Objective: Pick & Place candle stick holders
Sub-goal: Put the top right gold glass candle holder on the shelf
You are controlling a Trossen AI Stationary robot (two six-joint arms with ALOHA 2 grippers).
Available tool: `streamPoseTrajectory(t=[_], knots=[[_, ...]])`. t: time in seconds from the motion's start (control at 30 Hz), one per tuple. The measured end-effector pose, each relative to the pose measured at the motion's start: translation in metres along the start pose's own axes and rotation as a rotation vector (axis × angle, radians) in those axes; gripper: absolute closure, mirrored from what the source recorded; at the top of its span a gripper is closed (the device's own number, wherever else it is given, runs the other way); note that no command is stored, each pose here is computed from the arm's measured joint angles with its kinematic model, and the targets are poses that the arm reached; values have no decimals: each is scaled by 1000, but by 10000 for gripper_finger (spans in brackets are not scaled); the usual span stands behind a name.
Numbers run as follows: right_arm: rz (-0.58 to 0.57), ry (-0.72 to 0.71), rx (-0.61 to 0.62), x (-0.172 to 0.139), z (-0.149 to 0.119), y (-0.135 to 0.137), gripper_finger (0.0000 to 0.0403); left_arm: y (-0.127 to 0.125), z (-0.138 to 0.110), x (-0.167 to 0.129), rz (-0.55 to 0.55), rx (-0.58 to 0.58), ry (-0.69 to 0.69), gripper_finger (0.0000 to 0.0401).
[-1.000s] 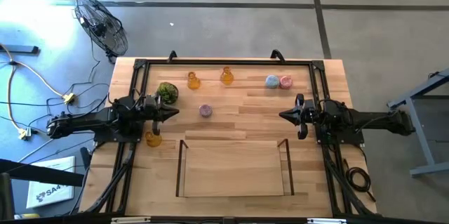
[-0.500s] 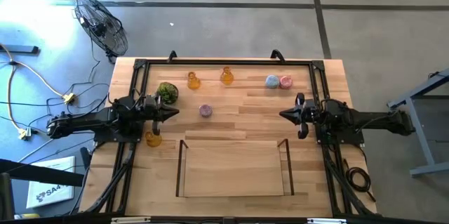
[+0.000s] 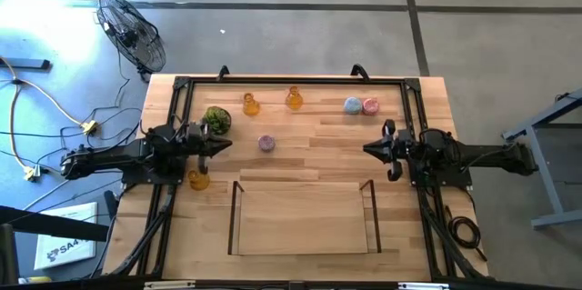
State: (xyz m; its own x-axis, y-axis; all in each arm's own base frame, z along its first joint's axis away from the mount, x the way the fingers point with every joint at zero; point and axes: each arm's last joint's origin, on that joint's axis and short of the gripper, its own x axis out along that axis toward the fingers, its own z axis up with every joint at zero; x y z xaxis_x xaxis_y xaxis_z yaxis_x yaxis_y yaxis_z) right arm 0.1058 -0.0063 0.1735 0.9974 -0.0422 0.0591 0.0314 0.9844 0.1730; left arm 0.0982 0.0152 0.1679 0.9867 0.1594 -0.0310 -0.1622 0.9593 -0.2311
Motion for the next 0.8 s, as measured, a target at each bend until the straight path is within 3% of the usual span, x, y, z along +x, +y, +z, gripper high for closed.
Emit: streamPoseTrajectory(t=[0.1,0.27,0.47,0.7,0.8], knots=[[-29,-3,-1,0,0,-1,317,0,3,-1,6,-1,-1,362],[-99,-16,0,0,0,-3,247,-3,13,-2,3,-10,-51,274],[-148,-30,-4,0,3,-4,181,-2,25,-5,106,-32,-113,180],[-190,-67,-53,-1,15,-3,153,-12,66,-18,82,14,-250,163],[-213,-82,-82,-2,20,-3,153,-18,90,-22,70,55,-234,164]])
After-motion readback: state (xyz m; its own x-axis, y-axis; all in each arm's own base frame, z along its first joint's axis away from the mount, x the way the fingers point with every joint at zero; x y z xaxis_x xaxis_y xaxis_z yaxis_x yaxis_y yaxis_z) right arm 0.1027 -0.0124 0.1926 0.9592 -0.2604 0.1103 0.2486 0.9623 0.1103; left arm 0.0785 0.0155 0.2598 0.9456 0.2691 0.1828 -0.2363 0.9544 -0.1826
